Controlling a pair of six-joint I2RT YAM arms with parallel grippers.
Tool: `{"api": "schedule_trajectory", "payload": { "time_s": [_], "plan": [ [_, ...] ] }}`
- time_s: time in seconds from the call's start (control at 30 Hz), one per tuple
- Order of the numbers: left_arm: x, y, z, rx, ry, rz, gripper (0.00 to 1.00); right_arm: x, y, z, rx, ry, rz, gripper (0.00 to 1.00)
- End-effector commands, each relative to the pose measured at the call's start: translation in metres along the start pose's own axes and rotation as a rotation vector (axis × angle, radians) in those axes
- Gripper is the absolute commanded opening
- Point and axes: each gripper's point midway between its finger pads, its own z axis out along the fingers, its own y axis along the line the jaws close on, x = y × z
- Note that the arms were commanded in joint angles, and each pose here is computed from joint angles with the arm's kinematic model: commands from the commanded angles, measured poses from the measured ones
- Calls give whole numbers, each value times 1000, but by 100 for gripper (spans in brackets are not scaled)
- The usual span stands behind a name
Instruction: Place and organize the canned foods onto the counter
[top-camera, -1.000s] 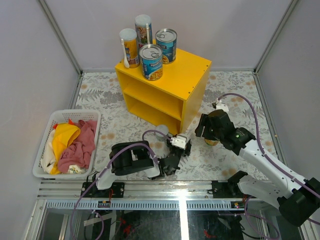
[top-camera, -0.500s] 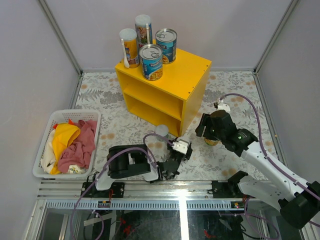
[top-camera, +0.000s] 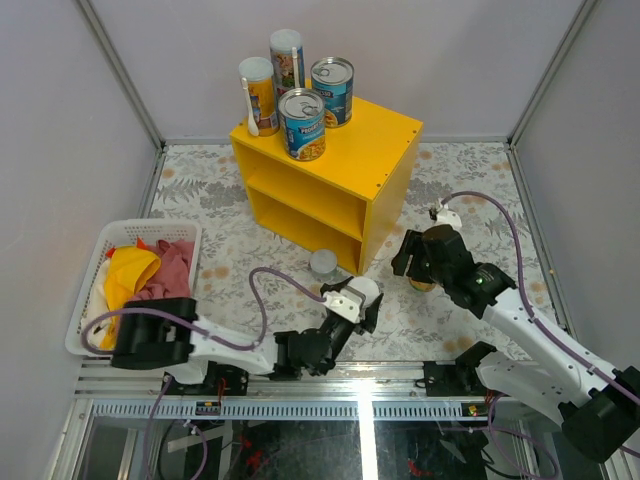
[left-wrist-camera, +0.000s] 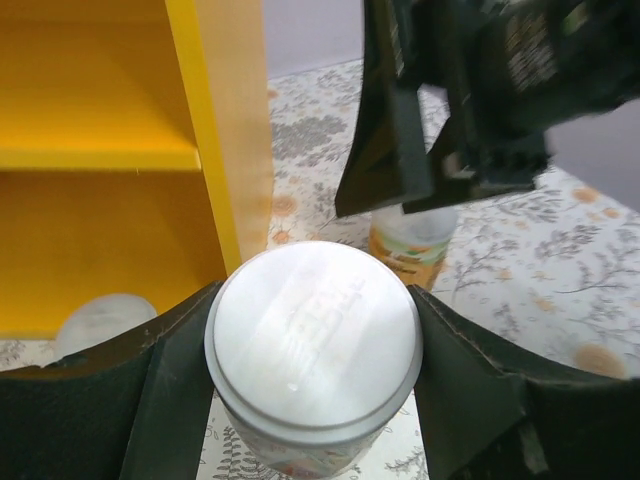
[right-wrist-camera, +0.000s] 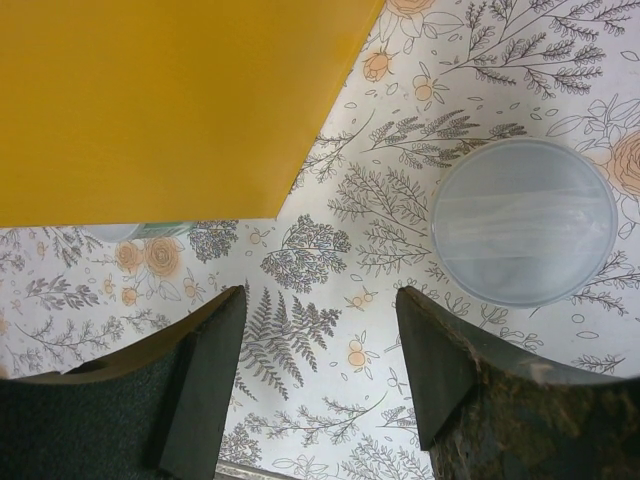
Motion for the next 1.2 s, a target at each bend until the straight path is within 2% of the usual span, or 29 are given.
{"api": "schedule_trajectory", "payload": {
  "time_s": [0.0,0.23,0.4,0.57,0.8,1.17],
  "plan": [
    [-59,-10,-13,73,17,-36,0,-16,3,1,-12,-76,28,69],
    [-139,-6,-27,137,63,4,0,-16,0,4,-11,-99,43,69],
    [-199,-1,-22,137,2,67,0,-18,2,5,-18,-111,57,69],
    [-246,3,0,103,-63,101,0,-24,6,3,-30,-130,75,69],
    [-286,33,51,22,-151,74,0,-32,11,-4,-52,-155,91,69],
    [-324,83,130,-82,-215,37,0,-42,15,-12,-71,-184,97,69]
  ]
}}
